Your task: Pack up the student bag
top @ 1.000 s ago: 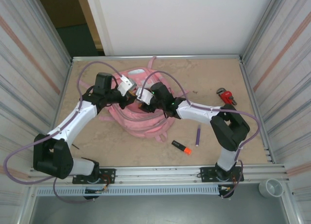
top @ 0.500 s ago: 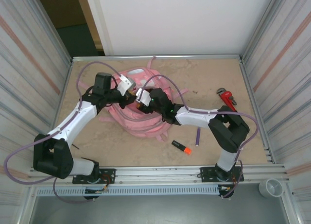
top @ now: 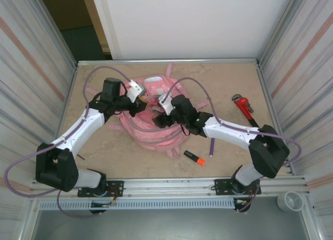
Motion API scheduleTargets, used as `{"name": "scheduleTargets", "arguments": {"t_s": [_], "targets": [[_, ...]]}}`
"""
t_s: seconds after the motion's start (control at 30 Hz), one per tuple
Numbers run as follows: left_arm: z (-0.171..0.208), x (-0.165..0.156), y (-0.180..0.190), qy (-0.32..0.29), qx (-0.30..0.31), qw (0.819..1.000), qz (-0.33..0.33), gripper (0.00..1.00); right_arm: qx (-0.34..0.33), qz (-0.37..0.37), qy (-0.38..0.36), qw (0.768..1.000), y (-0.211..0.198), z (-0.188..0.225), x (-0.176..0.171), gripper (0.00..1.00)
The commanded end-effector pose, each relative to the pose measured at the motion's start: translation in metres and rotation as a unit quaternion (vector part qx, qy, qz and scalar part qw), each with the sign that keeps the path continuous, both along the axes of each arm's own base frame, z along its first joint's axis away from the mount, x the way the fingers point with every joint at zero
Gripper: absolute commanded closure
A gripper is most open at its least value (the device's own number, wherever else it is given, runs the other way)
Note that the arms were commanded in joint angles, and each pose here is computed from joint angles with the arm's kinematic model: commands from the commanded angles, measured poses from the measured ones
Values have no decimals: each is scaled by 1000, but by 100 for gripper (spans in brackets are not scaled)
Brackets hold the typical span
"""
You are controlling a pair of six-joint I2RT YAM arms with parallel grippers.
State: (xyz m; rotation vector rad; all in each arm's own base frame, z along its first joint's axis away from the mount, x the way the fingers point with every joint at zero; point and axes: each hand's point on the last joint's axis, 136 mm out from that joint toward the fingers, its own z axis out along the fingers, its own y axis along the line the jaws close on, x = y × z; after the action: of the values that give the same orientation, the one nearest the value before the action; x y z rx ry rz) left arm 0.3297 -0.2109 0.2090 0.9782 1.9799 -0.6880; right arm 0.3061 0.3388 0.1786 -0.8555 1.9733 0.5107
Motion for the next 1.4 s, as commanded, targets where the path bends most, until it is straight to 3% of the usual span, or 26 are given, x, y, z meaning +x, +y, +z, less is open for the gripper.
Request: {"name": "scheduleTargets", "arguments": {"t_s": [0.0,0.3,0.4,0.47,0.53,0.63,0.67,0.73,0.9,1.07,1.37], "targets": [[14,9,0,-21,-16,1000,12,100,60,-68,47,995,-12,15,10,21],[4,21,9,-16,1,999,52,100,201,-9,138,970,7,53,-10,25],[5,25,14,-17,5,998,67,100,165,-50,154,973,-29,46,-18,25],[6,26,17,-19,7,997,71,100,98,-141,178,969,-80,20,-26,26],[6,26,17,-21,7,997,70,100,29,-256,206,944,-142,-11,-40,27],[5,27,19,-20,12,997,73,100,-59,-408,257,874,-230,-52,-75,30],[4,27,19,-20,13,997,73,100,-78,-440,285,848,-250,-66,-89,31],[3,27,18,-19,12,997,72,100,-100,-465,323,819,-268,-88,-109,35],[4,26,18,-20,13,997,71,100,-106,-476,365,793,-262,-118,-118,41],[7,24,17,-25,14,997,69,100,-117,-463,379,793,-252,-145,-108,44],[9,23,19,-32,20,997,69,100,-130,-448,398,790,-241,-172,-93,69]]}}
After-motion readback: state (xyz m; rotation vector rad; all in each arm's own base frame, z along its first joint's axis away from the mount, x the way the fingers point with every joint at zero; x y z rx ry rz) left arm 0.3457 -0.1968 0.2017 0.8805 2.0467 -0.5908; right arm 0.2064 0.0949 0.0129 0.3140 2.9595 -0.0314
